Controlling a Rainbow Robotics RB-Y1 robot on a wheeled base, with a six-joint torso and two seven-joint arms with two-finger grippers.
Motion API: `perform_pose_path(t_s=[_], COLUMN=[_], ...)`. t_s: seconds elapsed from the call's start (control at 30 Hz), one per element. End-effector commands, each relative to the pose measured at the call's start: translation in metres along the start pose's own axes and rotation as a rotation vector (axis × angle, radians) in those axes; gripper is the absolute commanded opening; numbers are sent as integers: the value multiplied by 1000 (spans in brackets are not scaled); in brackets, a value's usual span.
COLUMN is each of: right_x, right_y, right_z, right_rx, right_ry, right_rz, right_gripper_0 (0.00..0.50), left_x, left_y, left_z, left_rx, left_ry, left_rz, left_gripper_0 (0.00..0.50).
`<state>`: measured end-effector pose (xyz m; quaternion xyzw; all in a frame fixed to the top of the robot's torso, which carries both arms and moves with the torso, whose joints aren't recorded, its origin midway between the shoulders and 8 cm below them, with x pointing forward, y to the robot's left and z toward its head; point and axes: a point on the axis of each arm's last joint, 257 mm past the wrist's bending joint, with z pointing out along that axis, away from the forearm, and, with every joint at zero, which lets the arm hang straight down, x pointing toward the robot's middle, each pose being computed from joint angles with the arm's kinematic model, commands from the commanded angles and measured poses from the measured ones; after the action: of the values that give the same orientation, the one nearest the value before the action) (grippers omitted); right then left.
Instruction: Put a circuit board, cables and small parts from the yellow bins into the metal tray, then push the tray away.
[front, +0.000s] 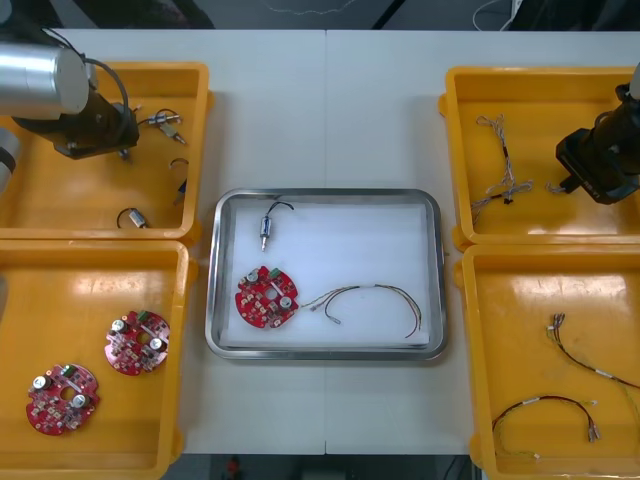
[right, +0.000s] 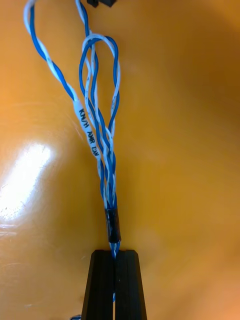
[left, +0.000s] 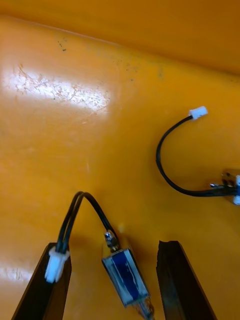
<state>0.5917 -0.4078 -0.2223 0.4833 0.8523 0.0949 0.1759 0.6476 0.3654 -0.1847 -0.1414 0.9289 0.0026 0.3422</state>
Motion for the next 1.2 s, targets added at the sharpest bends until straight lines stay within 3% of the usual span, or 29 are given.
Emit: perform_pose_path(t_s=[0.03,0.07,0.1,0.53,0.73,1.0,1.2], right_x=[-27,-28,-29,2,19,68,123], right_y=[-7,-7,-9,-31,-2,47,60], right_z=[-37,-41,-51,-115,-142,-186,-198], right_rx=[24,25,36,120,23,-186,-248], right_ry=[-47,-45,-42,-34,-102,-158,-192], right_rz=[-60,-61,-68,-214,-340,-557,-757], right_gripper_0=[0,0,0,0,0,0,0], left_x=[-25,-23,-21,-25,-17,2,19], left_y=[-21,-20,-20,-20,-21,-25,-41], left_z=[-10,-10,-10,-57,-88,-121,-144], left_rx=[25,24,22,24,-2,-31,-34], left_ry=[-51,-45,-37,27,82,156,196], left_rz=[136,136,136,118,138,174,205], left_gripper_0=[242,102,2,1,0,0,0])
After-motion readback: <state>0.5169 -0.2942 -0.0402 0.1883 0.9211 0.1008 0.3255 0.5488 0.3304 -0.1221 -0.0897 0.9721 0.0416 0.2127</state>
